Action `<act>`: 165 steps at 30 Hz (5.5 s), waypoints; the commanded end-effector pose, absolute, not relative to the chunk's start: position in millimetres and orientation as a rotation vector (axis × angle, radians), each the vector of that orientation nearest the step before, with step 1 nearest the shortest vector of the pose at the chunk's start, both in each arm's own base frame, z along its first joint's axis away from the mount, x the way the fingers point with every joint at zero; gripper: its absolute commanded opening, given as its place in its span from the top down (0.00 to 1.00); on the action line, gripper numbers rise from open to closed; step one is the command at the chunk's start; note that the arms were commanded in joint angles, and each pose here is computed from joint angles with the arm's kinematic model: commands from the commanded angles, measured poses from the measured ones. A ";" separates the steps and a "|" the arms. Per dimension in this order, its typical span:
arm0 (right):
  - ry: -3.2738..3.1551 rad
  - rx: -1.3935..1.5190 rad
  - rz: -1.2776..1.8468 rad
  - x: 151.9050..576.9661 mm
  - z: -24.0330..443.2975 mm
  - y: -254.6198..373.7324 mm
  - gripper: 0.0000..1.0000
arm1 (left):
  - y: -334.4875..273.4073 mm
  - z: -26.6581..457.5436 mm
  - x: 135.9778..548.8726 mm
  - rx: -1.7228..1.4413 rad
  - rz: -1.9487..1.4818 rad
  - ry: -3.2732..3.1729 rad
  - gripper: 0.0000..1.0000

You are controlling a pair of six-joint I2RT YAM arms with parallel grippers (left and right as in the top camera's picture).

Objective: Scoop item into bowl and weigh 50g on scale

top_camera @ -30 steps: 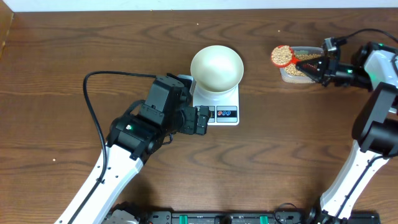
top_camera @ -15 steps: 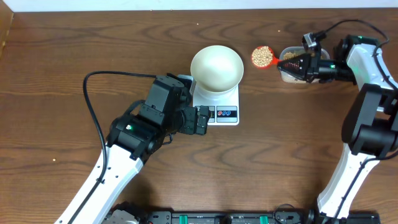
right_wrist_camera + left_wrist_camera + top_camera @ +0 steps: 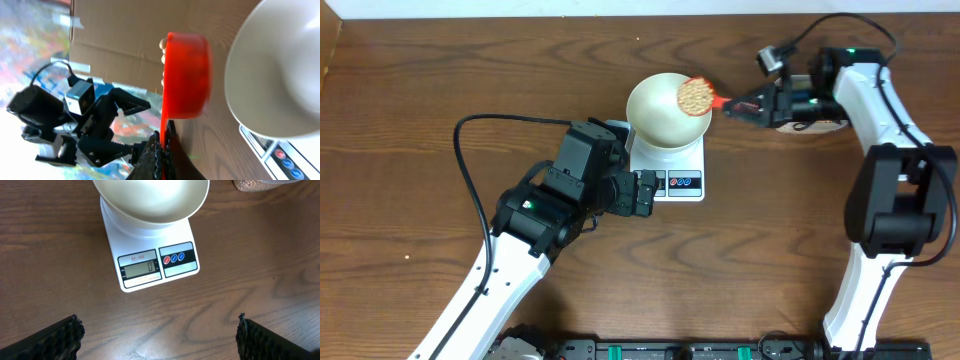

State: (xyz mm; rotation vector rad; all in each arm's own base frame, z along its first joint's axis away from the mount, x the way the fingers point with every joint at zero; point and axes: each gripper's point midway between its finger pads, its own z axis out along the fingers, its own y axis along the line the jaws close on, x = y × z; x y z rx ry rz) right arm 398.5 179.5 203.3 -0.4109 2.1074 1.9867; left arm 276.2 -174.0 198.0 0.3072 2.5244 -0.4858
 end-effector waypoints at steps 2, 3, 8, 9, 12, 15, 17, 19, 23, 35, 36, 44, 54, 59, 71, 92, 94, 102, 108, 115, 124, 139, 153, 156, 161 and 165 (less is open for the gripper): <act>2.111 -0.473 2.000 397.6 214.8 201.0 0.99 | -174.9 203.7 278.2 0.318 -0.491 2.511 0.00; 2.143 -0.477 1.985 398.9 210.7 204.5 0.99 | -175.0 203.8 278.2 0.318 -0.491 2.511 0.01; 2.290 -0.457 1.881 411.3 191.9 217.4 0.99 | -174.9 203.8 278.3 0.317 -0.491 2.511 0.01; 2.303 -0.454 1.863 413.6 190.0 218.7 0.99 | -174.9 203.8 278.3 0.317 -0.491 2.511 0.00; 2.345 -0.436 1.814 418.9 184.0 220.4 0.99 | -175.0 203.8 278.2 0.318 -0.491 2.511 0.01; 2.397 -0.414 1.750 422.6 175.7 218.2 0.99 | -174.9 203.7 278.2 0.318 -0.491 2.511 0.00; 2.428 -0.406 1.709 423.9 170.3 216.9 0.99 | -175.0 203.8 278.2 0.318 -0.491 2.511 0.01; 2.452 -0.409 1.674 424.2 165.8 217.2 0.99 | -175.0 203.8 278.2 0.318 -0.491 2.511 0.00; 2.529 -0.410 1.565 425.3 153.9 220.0 0.99 | -175.0 203.8 278.2 0.318 -0.491 2.511 0.01; 2.653 -0.444 1.247 435.6 143.7 222.2 0.99 | -175.0 203.8 278.2 0.318 -0.491 2.511 0.00; 2.662 -0.447 1.222 436.1 144.3 221.8 0.99 | -175.0 203.8 278.2 0.318 -0.491 2.511 0.00; 2.722 -0.520 0.938 440.4 149.7 218.5 0.99 | -175.0 203.8 278.2 0.318 -0.491 2.511 0.01; 2.756 -0.655 0.533 439.9 155.1 214.0 0.99 | -174.9 203.7 278.2 0.318 -0.491 2.511 0.01; 2.749 -0.686 0.495 437.1 157.5 221.4 0.99 | -174.9 203.7 278.2 0.318 -0.491 2.511 0.00; 2.742 -0.690 0.575 433.8 160.5 227.8 0.99 | -174.9 203.7 278.2 0.318 -0.491 2.511 0.00; 2.651 -0.694 0.875 434.4 182.0 226.6 0.99 | -174.9 203.8 278.3 0.317 -0.491 2.511 0.00; 2.644 -0.695 0.874 434.6 184.7 226.7 0.99 | -174.9 203.7 278.2 0.318 -0.491 2.511 0.00; 2.623 -0.694 0.902 435.1 192.0 227.8 0.99 | -174.9 203.9 278.2 0.318 -0.491 2.511 0.00; 2.579 -0.675 1.036 434.5 202.6 227.5 0.99 | -174.8 203.7 278.3 0.317 -0.491 2.511 0.01; 2.487 -0.636 1.250 434.7 222.9 218.8 0.99 | -174.8 203.9 278.3 0.317 -0.491 2.511 0.00; 2.431 -0.616 1.366 431.7 234.1 200.7 0.99 | -175.0 203.8 278.2 0.318 -0.491 2.511 0.01; 2.432 -0.693 1.386 416.1 232.1 197.7 0.99 | -175.0 203.8 278.2 0.318 -0.491 2.511 0.00; 2.415 -0.740 1.344 417.9 229.5 196.3 0.99 | -174.8 203.7 278.3 0.317 -0.491 2.511 0.00; 2.397 -0.769 1.328 418.6 229.0 194.7 0.99 | -174.9 203.8 278.3 0.317 -0.491 2.511 0.00; 2.419 -0.738 1.337 417.4 228.4 188.1 0.99 | -174.9 203.8 278.3 0.317 -0.491 2.511 0.00; 2.426 -0.767 1.327 413.3 226.4 188.0 0.99 | -174.9 203.8 278.3 0.317 -0.491 2.511 0.01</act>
